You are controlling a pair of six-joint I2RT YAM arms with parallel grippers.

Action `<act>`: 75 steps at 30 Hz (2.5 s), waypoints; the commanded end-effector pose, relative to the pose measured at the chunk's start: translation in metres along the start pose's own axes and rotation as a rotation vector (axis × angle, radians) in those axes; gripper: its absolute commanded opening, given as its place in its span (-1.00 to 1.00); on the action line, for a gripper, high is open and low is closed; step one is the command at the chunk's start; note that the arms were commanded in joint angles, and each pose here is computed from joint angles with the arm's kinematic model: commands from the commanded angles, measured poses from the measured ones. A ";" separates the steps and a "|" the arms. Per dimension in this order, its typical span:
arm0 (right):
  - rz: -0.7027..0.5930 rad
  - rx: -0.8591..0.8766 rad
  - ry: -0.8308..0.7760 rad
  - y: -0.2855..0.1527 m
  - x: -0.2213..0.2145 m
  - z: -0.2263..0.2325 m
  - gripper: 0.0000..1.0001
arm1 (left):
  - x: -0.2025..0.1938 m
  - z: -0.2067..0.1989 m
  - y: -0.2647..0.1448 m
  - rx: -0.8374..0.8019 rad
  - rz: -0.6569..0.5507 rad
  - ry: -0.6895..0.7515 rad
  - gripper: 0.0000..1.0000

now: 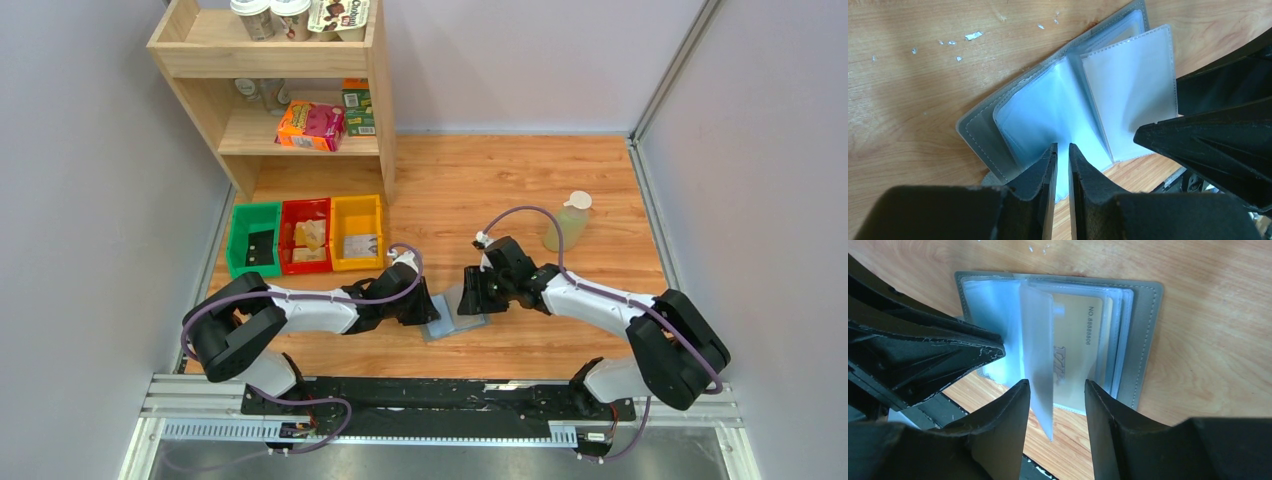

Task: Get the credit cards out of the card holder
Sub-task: Remove the credit card from the card holder.

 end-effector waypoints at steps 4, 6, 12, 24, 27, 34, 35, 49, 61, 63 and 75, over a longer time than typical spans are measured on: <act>-0.049 0.118 -0.020 -0.008 0.017 0.029 -0.05 | -0.024 0.035 0.000 0.113 0.077 -0.001 -0.56; -0.057 0.146 -0.030 -0.012 0.019 0.037 -0.05 | -0.023 0.034 -0.001 0.104 0.072 -0.003 -0.56; -0.090 0.223 -0.072 -0.024 0.027 0.061 0.11 | -0.022 0.031 -0.002 0.089 0.059 -0.012 -0.56; -0.039 0.279 -0.110 -0.006 0.017 0.082 0.18 | -0.002 0.028 -0.031 0.033 -0.101 -0.078 -0.48; -0.009 0.282 -0.119 0.006 0.013 0.085 0.22 | 0.004 0.034 -0.042 0.041 -0.160 -0.107 -0.44; 0.086 0.272 -0.173 0.035 -0.003 0.098 0.31 | 0.011 0.045 -0.065 0.029 -0.258 -0.161 -0.39; 0.095 0.277 -0.178 0.034 -0.004 0.102 0.31 | 0.012 0.045 -0.067 0.025 -0.263 -0.164 -0.39; 0.107 0.236 -0.202 0.049 -0.003 0.113 0.35 | 0.002 0.067 -0.068 0.075 -0.264 -0.214 -0.52; 0.068 0.231 -0.218 0.040 0.005 0.116 0.27 | 0.021 0.048 -0.098 0.008 -0.341 -0.157 -0.39; 0.029 0.225 -0.231 0.029 0.013 0.120 0.31 | 0.026 0.037 -0.102 -0.020 -0.343 -0.149 -0.35; -0.142 0.036 -0.151 -0.015 0.038 0.061 0.17 | 0.038 -0.032 -0.094 -0.164 -0.242 -0.069 -0.17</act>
Point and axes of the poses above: each gripper's point midway between its finger pads, its own y axis out along the fingers, its own z axis along the line the jaws close on, x = y × z, the point moved 2 cm from there along -y, back along the fingers, and after that the axes turned 5 degrees about -y, right-handed, at the moved point
